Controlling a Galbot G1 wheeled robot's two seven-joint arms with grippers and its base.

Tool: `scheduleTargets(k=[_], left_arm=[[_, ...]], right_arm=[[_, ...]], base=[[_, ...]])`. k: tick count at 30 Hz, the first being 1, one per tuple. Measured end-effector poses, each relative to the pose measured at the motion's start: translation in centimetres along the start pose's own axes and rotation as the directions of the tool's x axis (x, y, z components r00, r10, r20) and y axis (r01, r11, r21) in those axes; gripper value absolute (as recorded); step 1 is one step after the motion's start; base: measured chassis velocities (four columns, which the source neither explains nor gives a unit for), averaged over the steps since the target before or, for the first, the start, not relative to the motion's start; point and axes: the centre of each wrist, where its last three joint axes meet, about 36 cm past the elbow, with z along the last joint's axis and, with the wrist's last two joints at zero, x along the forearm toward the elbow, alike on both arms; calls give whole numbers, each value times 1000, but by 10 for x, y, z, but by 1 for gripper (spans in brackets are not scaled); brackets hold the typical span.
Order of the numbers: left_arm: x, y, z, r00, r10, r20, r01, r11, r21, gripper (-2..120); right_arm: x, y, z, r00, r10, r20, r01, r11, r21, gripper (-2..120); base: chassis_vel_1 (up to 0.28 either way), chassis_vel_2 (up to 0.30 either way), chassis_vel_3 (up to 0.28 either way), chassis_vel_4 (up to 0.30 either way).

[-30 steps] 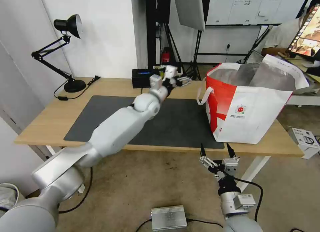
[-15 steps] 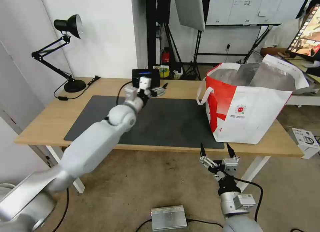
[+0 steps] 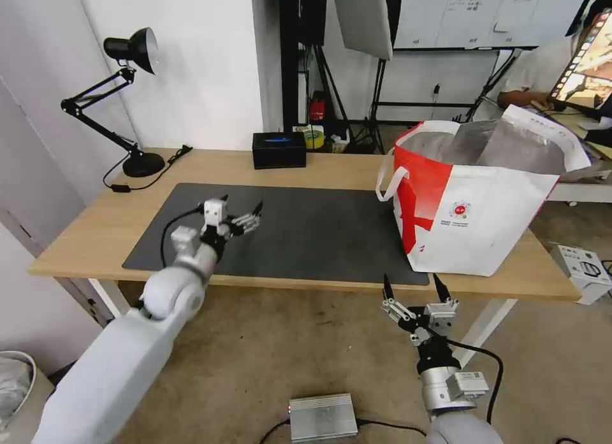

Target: Pick up the trash from the table and place it into the takeout bag.

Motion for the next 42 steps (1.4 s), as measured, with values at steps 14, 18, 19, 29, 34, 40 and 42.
scheduleTargets(k=[14,18,19,29,34,40,42], left_arm=[[85,1,24,992,-120,26,120,993,13,100],[104,-9,39,991,-134,17,134,991,24,100],[108,-12,43,991,-137,14,136,990,25,100],[128,-21,49,990,-142,15,142,990,10,100],[137,-24,55,989,-146,16,145,989,10,100],[140,-29,57,989,-147,31,147,989,24,100],[142,-31,58,989,-146,34,146,989,27,100]], right_arm=[[0,0,0,1000,0,0,0,1000,0,100],[0,0,0,1000,0,0,0,1000,0,100],[0,0,0,1000,0,0,0,1000,0,100],[0,0,0,1000,0,0,0,1000,0,100],[0,0,0,1000,0,0,0,1000,0,100],[0,0,0,1000,0,0,0,1000,0,100],[0,0,0,1000,0,0,0,1000,0,100]], base=[[0,0,0,0],[0,0,0,0],[0,0,0,0],[0,0,0,0],[0,0,0,0],[0,0,0,0],[0,0,0,0]])
